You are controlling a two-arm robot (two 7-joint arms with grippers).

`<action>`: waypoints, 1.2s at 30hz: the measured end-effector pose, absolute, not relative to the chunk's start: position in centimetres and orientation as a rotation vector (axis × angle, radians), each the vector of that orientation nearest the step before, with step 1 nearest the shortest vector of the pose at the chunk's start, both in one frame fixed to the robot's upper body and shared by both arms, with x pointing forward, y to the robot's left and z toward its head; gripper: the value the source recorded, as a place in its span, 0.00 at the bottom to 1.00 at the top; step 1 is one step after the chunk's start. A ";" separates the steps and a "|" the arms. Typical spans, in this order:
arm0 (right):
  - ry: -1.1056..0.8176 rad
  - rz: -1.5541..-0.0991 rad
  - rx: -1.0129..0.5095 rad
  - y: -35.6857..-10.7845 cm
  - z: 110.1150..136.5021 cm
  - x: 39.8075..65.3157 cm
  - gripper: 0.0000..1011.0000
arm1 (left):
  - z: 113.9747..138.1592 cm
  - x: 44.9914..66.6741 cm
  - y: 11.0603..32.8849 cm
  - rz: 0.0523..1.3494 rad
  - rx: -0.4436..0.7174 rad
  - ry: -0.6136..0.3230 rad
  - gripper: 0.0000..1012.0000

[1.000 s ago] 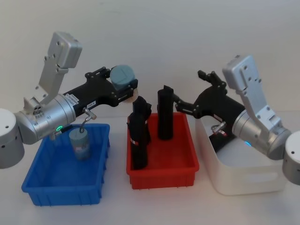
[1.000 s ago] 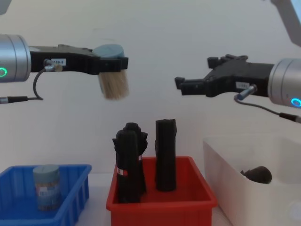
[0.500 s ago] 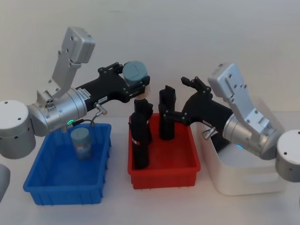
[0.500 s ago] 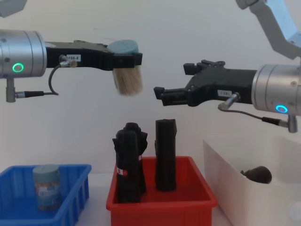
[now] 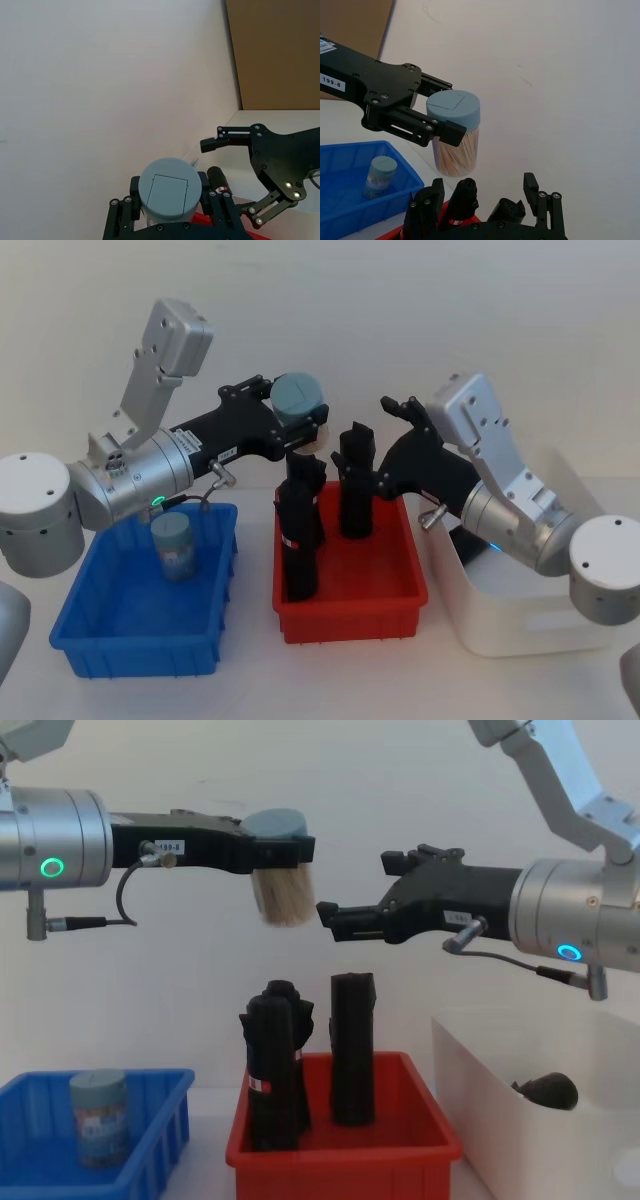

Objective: Pick the cotton swabs from the blue box and place them into the white box.

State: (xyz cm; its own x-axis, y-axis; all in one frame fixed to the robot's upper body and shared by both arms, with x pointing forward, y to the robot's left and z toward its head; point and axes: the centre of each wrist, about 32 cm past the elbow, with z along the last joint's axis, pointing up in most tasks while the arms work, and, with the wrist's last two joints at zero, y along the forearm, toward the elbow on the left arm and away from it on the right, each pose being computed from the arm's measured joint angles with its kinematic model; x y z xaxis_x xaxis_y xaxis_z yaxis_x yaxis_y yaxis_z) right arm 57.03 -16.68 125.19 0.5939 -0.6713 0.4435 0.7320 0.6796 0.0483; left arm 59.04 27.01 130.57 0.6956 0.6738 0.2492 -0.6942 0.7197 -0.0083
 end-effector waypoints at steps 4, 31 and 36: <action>-0.455 -0.822 -0.148 -16.4 125.1 57.1 0.99 | 130.5 59.2 26.7 0.753 0.085 -0.242 0.66; -0.441 -0.835 -0.175 -14.9 125.0 57.6 0.99 | 130.5 59.8 25.4 0.704 0.082 -0.234 0.66; -0.441 -0.837 -0.174 -14.7 125.0 57.7 0.99 | 130.4 59.8 25.2 0.700 0.082 -0.229 0.66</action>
